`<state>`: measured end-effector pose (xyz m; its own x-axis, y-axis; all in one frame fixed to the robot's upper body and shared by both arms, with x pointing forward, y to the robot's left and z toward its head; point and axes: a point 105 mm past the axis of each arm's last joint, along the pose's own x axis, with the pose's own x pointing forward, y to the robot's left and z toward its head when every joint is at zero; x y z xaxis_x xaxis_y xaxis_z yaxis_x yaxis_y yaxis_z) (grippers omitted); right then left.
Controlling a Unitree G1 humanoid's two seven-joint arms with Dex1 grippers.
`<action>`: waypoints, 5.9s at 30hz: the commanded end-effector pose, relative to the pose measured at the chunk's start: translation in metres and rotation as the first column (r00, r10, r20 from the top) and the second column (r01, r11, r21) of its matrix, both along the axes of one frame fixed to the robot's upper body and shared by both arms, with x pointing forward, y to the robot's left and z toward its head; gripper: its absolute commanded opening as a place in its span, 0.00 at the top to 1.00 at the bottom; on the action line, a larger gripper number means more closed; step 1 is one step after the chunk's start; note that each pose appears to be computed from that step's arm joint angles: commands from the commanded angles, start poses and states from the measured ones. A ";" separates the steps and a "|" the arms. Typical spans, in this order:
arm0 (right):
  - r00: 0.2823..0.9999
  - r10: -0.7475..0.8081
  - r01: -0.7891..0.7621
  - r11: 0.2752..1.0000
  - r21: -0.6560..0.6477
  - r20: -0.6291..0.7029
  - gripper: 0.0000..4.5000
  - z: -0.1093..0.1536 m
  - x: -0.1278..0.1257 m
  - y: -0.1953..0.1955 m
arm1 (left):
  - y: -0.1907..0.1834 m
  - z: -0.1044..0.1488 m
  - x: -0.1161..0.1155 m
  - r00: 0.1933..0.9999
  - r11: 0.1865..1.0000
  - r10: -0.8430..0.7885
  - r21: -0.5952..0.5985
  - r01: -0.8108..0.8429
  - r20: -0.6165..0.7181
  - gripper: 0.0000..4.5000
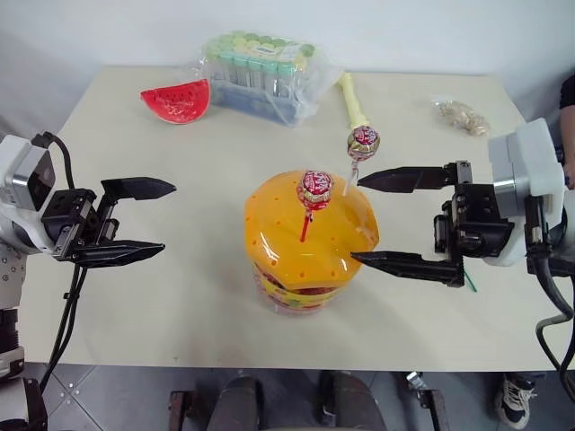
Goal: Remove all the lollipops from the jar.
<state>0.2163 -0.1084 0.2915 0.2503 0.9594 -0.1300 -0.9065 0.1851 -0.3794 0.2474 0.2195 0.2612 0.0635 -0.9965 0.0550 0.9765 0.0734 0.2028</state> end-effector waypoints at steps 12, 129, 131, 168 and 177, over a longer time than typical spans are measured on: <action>0.995 0.058 -0.063 0.996 0.061 0.085 0.00 0.018 0.023 0.012 | -0.001 0.007 -0.014 0.994 0.997 -0.079 0.011 0.079 0.071 0.00; 0.963 0.266 -0.268 0.963 -0.043 -0.034 0.01 0.019 -0.022 0.040 | -0.010 0.010 -0.007 0.989 0.990 -0.138 -0.029 0.140 0.057 0.00; 0.956 0.294 -0.294 0.955 -0.023 -0.025 0.01 0.020 -0.020 0.045 | -0.009 0.011 -0.008 0.989 0.990 -0.136 -0.027 0.138 0.061 0.00; 0.953 0.278 -0.298 0.933 0.203 0.120 0.99 0.083 0.029 0.041 | -0.008 0.021 -0.040 0.986 0.993 -0.117 -0.004 0.119 0.119 0.00; 0.969 -0.214 0.175 0.947 0.268 0.125 0.99 0.114 0.073 -0.032 | -0.009 0.021 -0.036 0.985 0.992 -0.125 -0.015 0.128 0.120 0.00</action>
<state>0.2900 -0.1267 0.3939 0.3688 0.9198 0.1338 -0.8242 0.3901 -0.4105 0.2171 0.2109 0.2782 -0.0351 -0.9951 0.0922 0.9603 -0.0080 0.2788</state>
